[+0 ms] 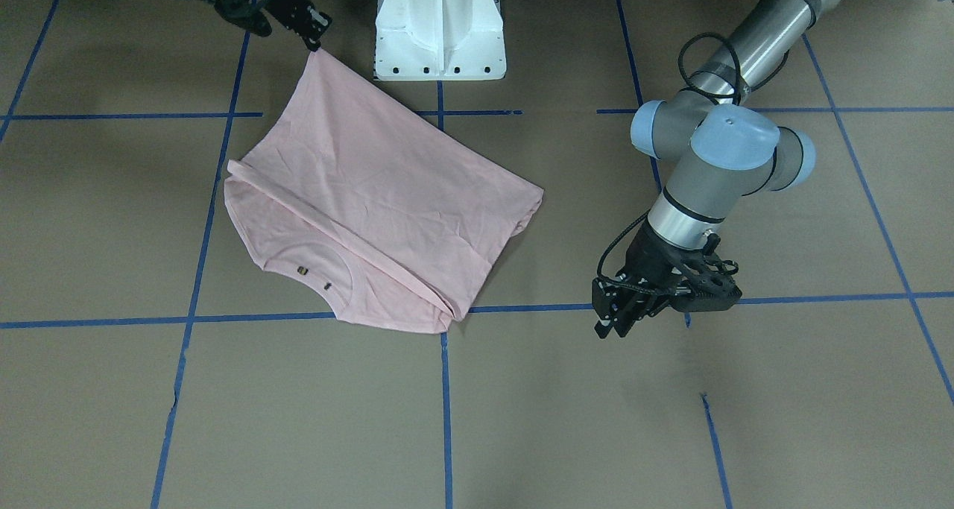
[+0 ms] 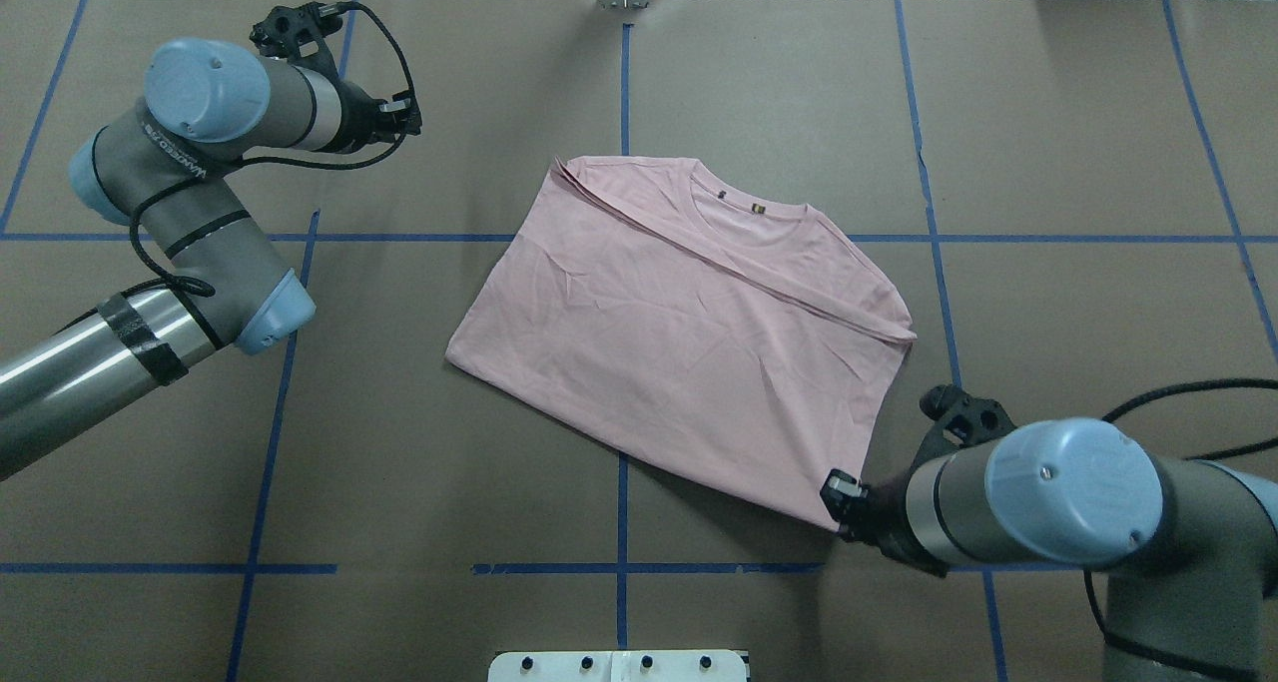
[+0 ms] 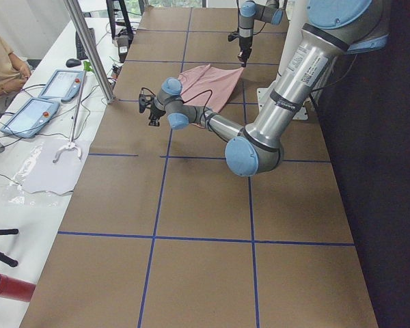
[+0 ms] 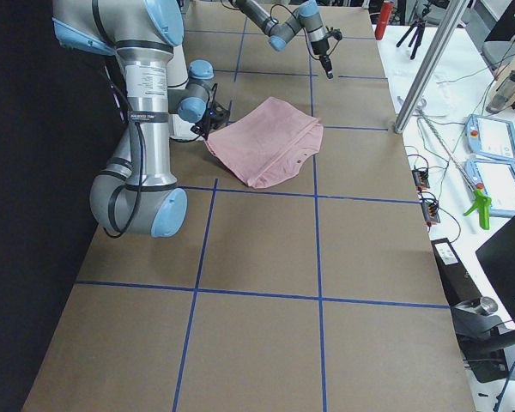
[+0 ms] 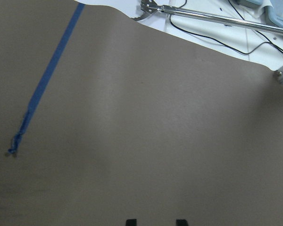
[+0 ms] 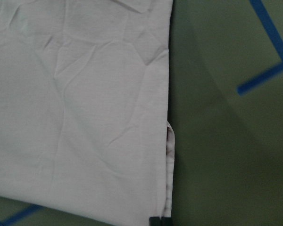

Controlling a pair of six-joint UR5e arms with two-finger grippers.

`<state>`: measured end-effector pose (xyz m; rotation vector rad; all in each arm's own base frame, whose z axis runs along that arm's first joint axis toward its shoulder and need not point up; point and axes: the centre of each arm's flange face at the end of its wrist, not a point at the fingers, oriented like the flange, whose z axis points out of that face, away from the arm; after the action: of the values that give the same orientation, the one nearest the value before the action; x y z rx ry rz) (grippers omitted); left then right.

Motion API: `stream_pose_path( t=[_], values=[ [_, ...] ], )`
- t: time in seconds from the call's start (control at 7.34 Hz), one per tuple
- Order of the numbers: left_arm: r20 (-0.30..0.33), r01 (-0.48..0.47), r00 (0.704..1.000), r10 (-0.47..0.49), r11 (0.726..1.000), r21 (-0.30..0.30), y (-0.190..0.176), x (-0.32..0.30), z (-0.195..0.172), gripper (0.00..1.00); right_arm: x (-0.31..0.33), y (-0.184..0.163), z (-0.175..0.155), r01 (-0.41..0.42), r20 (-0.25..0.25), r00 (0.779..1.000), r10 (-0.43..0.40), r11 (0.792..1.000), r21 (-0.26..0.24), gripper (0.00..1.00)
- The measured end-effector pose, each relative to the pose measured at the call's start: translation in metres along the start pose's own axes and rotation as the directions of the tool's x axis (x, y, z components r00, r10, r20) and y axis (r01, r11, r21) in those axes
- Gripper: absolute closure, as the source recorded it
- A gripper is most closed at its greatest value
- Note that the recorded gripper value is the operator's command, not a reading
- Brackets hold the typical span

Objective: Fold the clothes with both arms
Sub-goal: 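Drag the corner with the right gripper to rotate the folded shirt, then bring both grippers to opposite edges of the rotated folded shirt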

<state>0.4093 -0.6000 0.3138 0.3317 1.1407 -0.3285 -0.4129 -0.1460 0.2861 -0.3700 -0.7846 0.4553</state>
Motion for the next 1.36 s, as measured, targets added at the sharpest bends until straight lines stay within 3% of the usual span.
stream_pose_path(
  t=[0.14, 0.27, 0.41, 0.54, 0.68, 0.95, 1.09, 1.36],
  values=[
    [-0.045, 0.0, 0.999, -0.001, 0.999, -0.04, 0.01, 0.011, -0.018, 0.0, 0.009, 0.019, 0.002, 0.006, -0.036, 0.999, -0.006, 1.0, -0.014, 0.0],
    [-0.078, 0.019, 0.997, -0.023, 0.998, -0.063, 0.024, 0.017, -0.034, 0.0, 0.01, 0.018, 0.0, -0.005, -0.035, 0.999, 0.005, 1.0, 0.002, 0.0],
    [-0.097, 0.057, 0.993, -0.066, 0.994, -0.094, 0.045, 0.027, -0.039, 0.0, 0.0, 0.001, -0.012, -0.04, 0.003, 0.999, 0.04, 0.999, 0.034, 0.0],
    [-0.091, 0.11, 0.988, -0.123, 0.985, -0.136, 0.077, 0.038, -0.039, 0.07, -0.018, -0.025, -0.032, -0.091, 0.069, 0.994, 0.086, 0.993, 0.072, 0.0],
    [-0.047, 0.156, 0.985, -0.166, 0.973, -0.17, 0.115, 0.049, -0.041, 0.13, -0.037, -0.056, -0.051, -0.144, 0.135, 0.982, 0.129, 0.983, 0.115, 0.0],
    [0.122, 0.181, 0.979, -0.161, 0.968, -0.174, 0.196, 0.067, -0.043, 0.19, -0.072, -0.116, -0.076, -0.217, 0.227, 0.959, 0.17, 0.956, 0.199, 0.0],
    [0.187, 0.17, 0.973, -0.137, 0.97, -0.173, 0.226, 0.067, -0.035, 0.21, -0.078, -0.133, -0.08, -0.22, 0.235, 0.958, 0.166, 0.949, 0.226, 0.0],
    [0.236, 0.156, 0.966, -0.111, 0.97, -0.184, 0.253, 0.062, -0.026, 0.28, -0.082, -0.144, -0.078, -0.22, 0.229, 0.959, 0.164, 0.945, 0.244, 0.0]
  ],
)
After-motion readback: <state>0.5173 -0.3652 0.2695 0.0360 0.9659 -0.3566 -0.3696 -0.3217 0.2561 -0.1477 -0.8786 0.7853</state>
